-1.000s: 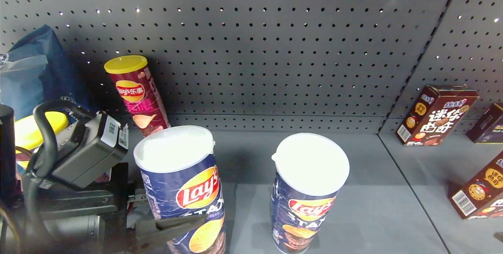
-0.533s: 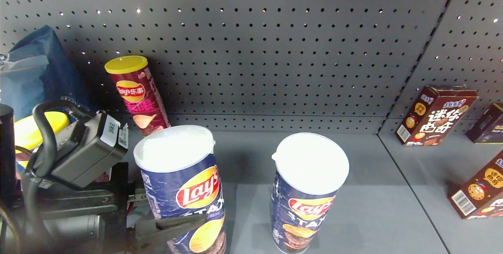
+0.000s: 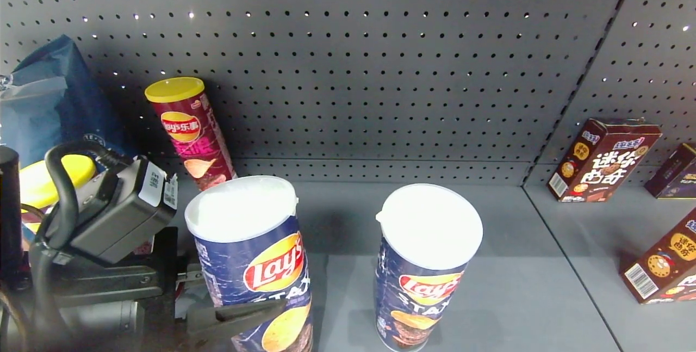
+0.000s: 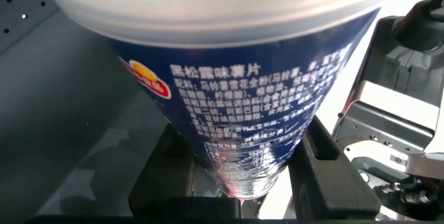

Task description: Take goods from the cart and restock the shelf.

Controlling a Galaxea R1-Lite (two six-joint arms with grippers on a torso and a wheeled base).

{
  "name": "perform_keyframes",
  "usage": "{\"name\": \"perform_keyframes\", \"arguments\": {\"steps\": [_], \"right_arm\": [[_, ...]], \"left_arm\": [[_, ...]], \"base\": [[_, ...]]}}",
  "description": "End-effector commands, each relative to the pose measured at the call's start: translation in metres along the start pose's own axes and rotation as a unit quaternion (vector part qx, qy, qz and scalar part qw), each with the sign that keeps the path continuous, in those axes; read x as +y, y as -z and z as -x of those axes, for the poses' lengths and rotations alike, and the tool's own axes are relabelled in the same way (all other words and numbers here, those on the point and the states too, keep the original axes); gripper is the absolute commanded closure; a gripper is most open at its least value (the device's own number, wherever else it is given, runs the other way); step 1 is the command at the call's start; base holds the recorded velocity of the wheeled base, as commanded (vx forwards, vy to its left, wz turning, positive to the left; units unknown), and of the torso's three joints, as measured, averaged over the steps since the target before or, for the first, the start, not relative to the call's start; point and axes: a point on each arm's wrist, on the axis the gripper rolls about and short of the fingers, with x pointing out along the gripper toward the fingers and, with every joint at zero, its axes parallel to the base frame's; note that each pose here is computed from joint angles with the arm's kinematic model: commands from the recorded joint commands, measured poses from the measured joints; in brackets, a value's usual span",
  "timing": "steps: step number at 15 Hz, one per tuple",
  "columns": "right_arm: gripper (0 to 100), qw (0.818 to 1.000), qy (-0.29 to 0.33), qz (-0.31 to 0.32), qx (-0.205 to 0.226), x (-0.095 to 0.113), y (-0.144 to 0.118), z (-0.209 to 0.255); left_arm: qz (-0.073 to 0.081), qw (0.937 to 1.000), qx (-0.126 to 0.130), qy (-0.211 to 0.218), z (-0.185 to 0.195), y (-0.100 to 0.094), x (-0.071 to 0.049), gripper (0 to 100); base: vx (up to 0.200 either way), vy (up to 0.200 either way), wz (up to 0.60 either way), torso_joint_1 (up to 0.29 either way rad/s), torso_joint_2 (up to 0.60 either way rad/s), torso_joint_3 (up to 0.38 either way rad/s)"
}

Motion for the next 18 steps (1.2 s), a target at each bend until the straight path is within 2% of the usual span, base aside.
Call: {"name": "perform_keyframes", "arguments": {"steps": [1,5,7,9,10,16,18], "right_arm": [[0,0.997,0.068,-0.018,-0.008,0.004,0.0,0.002],[0,0.994,0.08,-0.072,-0.012,0.003,0.0,0.002],[0,0.992,0.109,-0.065,-0.021,0.002,0.003,0.0],[0,0.992,0.101,-0.063,-0.032,0.002,0.002,0.0],[0,0.998,0.04,-0.051,-0.001,0.006,0.008,-0.001],[0,0.996,0.055,-0.076,-0.001,0.005,0.009,-0.001],[0,0.996,0.055,-0.076,0.0,0.005,0.009,-0.001]], "left_arm": [[0.001,1.0,0.003,0.001,0.0,0.003,-0.001,100],[0.0,1.0,0.0,0.001,0.0,0.0,-0.001,100],[-0.006,0.9999,-0.012,-0.001,0.001,-0.003,0.0,100],[-0.009,0.9998,-0.019,-0.001,0.0,-0.006,0.001,100],[-0.01,0.9997,-0.021,0.001,0.0,-0.006,0.0,100],[-0.007,0.9997,-0.021,0.008,0.001,-0.005,0.001,100],[-0.012,0.9994,-0.032,0.006,0.002,-0.012,0.002,100]], "base": [[0.0,0.0,0.0,0.0,0.0,0.0],[0.0,0.0,0.0,0.0,0.0,0.0],[0.0,0.0,0.0,0.0,0.0,0.0],[0.0,0.0,0.0,0.0,0.0,0.0],[0.0,0.0,0.0,0.0,0.0,0.0],[0.0,0.0,0.0,0.0,0.0,0.0],[0.0,0.0,0.0,0.0,0.0,0.0]]}}
